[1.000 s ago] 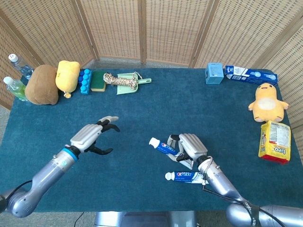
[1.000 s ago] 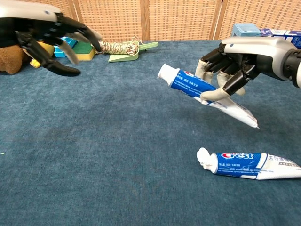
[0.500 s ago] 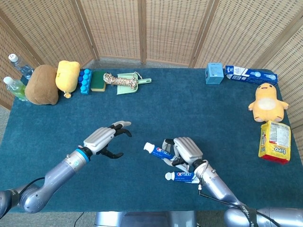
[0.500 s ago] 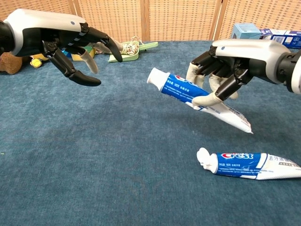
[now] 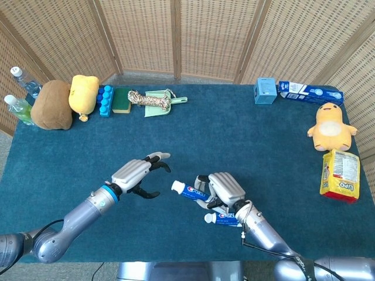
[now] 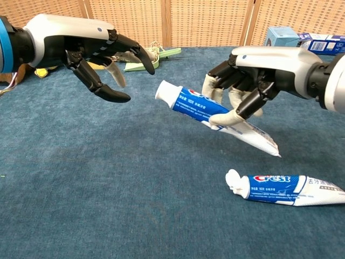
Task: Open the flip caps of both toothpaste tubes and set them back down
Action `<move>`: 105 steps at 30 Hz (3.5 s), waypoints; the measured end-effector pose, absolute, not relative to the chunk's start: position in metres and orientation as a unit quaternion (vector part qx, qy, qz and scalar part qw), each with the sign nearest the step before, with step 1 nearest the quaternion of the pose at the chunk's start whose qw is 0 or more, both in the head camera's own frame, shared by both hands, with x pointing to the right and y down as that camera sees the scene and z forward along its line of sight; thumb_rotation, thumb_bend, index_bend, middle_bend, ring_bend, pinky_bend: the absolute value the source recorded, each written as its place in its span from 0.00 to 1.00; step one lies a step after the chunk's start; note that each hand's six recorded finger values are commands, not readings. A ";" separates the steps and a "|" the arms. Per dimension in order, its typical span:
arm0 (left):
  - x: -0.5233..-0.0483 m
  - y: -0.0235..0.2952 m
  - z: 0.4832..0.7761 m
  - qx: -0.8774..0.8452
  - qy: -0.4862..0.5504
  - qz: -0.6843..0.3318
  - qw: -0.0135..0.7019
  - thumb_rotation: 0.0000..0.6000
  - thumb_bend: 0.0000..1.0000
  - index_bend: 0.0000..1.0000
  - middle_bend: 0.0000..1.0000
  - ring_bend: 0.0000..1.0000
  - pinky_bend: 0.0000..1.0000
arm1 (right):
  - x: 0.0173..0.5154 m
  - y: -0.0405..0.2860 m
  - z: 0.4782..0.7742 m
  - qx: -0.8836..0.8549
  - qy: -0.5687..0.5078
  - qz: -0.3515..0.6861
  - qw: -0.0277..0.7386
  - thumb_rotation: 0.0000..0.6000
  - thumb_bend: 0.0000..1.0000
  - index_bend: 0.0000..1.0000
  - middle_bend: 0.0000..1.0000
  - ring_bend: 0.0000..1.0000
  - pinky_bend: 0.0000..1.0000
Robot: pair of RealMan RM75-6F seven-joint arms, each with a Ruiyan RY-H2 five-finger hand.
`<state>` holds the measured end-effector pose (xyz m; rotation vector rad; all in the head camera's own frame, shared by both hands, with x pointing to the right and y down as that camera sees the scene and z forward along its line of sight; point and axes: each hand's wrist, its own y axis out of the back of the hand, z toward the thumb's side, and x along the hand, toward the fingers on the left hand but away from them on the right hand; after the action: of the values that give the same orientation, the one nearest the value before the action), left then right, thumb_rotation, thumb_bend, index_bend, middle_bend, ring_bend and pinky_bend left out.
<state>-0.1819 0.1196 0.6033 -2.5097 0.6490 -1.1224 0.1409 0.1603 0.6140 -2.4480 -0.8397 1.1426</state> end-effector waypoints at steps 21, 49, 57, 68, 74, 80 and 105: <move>-0.173 0.126 0.601 -0.885 0.210 -0.376 0.177 1.00 0.24 0.29 0.08 0.03 0.26 | 0.132 0.161 0.614 -0.870 -0.278 0.392 0.115 1.00 0.46 0.94 0.74 0.69 0.75; -0.167 0.130 0.604 -0.881 0.194 -0.352 0.250 1.00 0.25 0.29 0.05 0.00 0.21 | 0.120 0.159 0.617 -0.888 -0.249 0.380 0.074 1.00 0.46 0.94 0.74 0.69 0.75; -0.165 0.132 0.606 -0.886 0.192 -0.351 0.235 1.00 0.25 0.30 0.05 0.00 0.21 | 0.119 0.159 0.617 -0.887 -0.248 0.381 0.079 1.00 0.46 0.94 0.74 0.69 0.75; -0.159 0.132 0.606 -0.888 0.202 -0.343 0.228 1.00 0.25 0.40 0.08 0.00 0.22 | 0.117 0.163 0.616 -0.888 -0.244 0.382 0.079 1.00 0.46 0.94 0.74 0.69 0.75; -0.158 0.133 0.606 -0.888 0.204 -0.344 0.228 1.00 0.27 0.44 0.09 0.00 0.22 | 0.119 0.163 0.615 -0.887 -0.246 0.383 0.076 1.00 0.45 0.94 0.74 0.69 0.75; -0.161 0.132 0.607 -0.886 0.208 -0.347 0.228 1.00 0.27 0.45 0.09 0.01 0.22 | 0.121 0.162 0.614 -0.887 -0.249 0.382 0.072 1.00 0.45 0.94 0.74 0.69 0.75; -0.167 0.128 0.605 -0.882 0.223 -0.348 0.227 1.00 0.30 0.56 0.12 0.03 0.23 | 0.131 0.159 0.615 -0.883 -0.258 0.388 0.058 1.00 0.45 0.94 0.74 0.70 0.75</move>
<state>-0.1667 0.1282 0.6052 -2.4292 0.6143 -0.9602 0.1309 0.1593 0.6152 -2.6763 -0.7810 1.1762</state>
